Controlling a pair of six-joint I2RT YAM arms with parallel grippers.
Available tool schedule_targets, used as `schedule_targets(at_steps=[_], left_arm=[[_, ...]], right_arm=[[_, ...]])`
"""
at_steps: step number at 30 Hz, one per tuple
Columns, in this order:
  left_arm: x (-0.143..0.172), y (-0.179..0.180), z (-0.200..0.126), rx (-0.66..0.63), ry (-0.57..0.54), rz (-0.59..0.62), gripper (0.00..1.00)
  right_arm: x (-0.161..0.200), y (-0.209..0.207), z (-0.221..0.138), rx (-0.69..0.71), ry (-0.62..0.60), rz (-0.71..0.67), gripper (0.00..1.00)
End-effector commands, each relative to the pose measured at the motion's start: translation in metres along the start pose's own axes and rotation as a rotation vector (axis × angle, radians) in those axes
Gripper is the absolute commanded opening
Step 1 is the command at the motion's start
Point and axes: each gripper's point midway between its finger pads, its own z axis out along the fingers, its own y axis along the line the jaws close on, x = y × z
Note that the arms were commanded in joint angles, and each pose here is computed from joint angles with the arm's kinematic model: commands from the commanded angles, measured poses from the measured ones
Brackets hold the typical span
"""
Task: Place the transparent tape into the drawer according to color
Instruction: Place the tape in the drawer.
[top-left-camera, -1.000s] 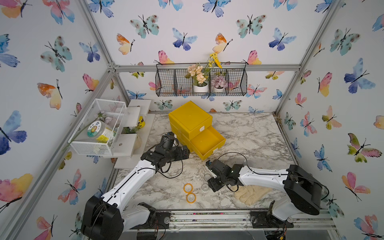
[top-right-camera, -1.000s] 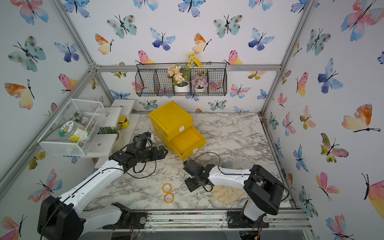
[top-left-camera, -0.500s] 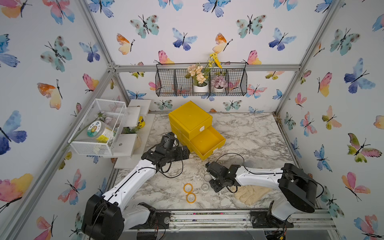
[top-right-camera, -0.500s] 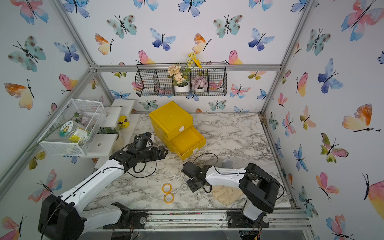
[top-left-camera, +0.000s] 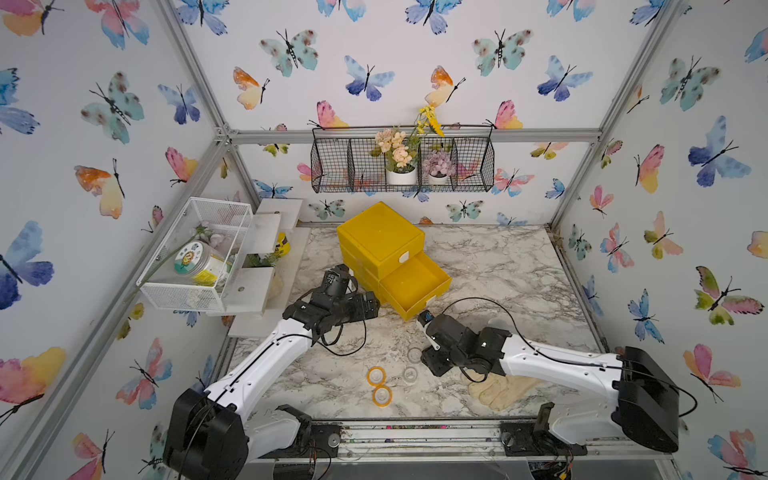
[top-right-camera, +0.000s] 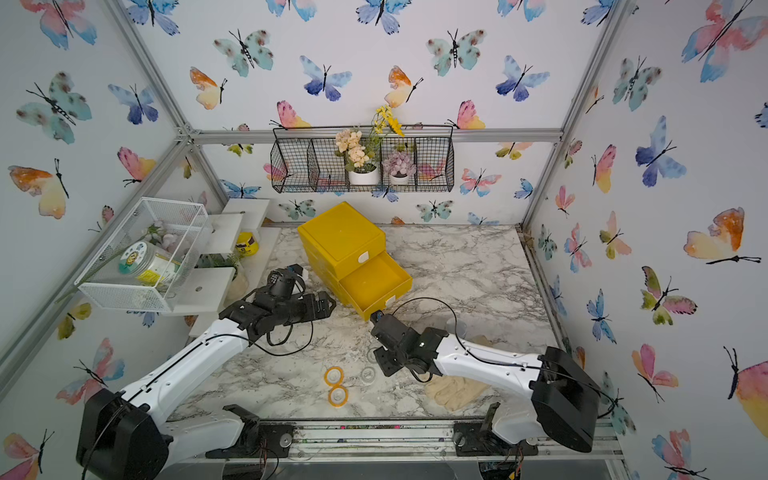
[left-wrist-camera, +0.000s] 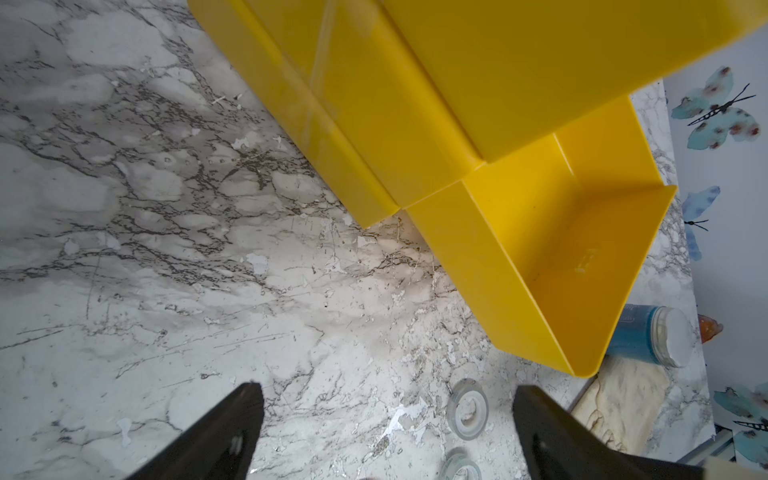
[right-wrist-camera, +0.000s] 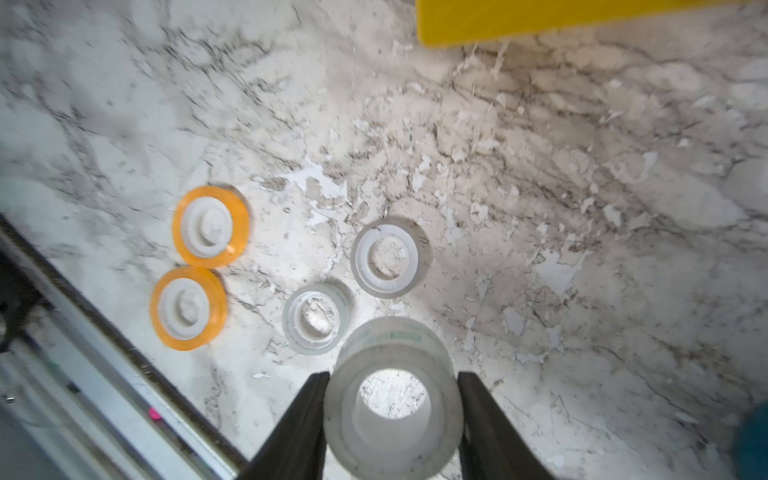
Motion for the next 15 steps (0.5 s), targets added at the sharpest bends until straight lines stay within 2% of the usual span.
schedule_targets(at_steps=[1,6,12,15], left_arm=[[0.003,0.002,0.002,-0.004,0.009,0.010,0.99],[0.007,0.000,0.004,0.013,0.021,0.012,0.99],[0.007,-0.003,0.001,0.027,0.018,0.015,0.99],[0.009,-0.004,0.002,0.036,0.026,0.021,0.99]], right_arm=[[-0.039,-0.011,-0.030,0.030,-0.119,0.024,0.37],[-0.099,-0.047,-0.048,0.052,-0.241,0.063,0.36],[-0.153,-0.092,-0.032,0.121,-0.294,0.105,0.36],[-0.168,-0.106,-0.015,0.162,-0.274,0.107,0.36]])
